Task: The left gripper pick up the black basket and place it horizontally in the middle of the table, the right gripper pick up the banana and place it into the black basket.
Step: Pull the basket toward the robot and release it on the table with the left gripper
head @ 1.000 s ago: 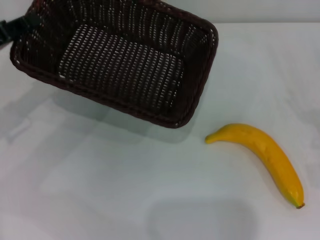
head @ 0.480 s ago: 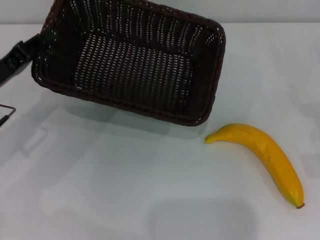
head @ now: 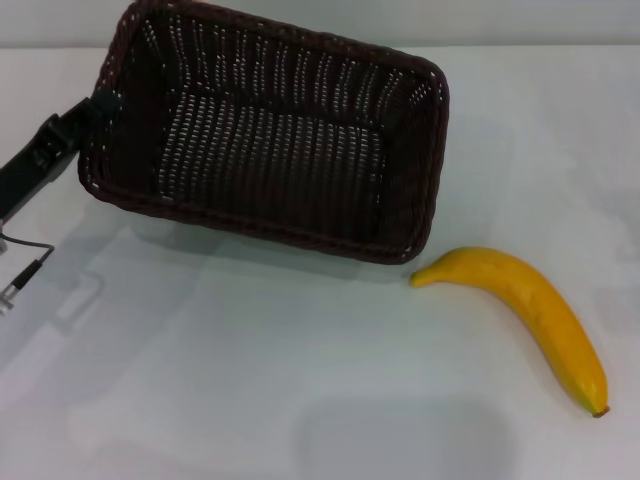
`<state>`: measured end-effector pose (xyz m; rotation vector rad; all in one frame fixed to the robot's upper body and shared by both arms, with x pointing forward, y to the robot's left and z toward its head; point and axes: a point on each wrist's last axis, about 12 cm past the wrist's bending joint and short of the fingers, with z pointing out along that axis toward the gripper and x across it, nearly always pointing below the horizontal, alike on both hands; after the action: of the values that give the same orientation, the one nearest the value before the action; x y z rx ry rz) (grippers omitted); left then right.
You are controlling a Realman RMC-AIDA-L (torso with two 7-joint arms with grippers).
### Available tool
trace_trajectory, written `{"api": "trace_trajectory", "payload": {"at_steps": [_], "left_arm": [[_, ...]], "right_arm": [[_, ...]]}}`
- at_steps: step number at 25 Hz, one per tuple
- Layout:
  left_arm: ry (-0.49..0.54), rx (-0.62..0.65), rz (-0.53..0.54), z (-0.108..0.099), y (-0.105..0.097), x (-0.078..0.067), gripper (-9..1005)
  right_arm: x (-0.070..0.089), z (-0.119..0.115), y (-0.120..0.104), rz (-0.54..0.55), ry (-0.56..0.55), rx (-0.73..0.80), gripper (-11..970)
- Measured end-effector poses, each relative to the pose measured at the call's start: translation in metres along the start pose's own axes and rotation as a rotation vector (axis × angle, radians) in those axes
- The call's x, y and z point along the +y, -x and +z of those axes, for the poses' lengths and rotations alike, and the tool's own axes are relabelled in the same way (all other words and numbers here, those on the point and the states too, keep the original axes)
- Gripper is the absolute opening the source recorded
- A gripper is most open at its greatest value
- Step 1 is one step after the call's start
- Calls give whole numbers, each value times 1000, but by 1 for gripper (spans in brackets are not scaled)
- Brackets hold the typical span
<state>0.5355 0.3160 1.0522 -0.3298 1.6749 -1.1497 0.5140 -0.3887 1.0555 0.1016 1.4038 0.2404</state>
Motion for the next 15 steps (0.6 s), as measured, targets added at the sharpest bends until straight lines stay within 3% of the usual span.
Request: {"api": "trace_trajectory", "payload": {"at_steps": [9,15], "left_arm": [[-17,-22,-52,-1,-18,0,190],[-46,-17,-99,-7,-32,-3,284]], "right_arm": [[1,13,3,-16,6,0,856],[3,17,5,-18,10,-7,856]]}}
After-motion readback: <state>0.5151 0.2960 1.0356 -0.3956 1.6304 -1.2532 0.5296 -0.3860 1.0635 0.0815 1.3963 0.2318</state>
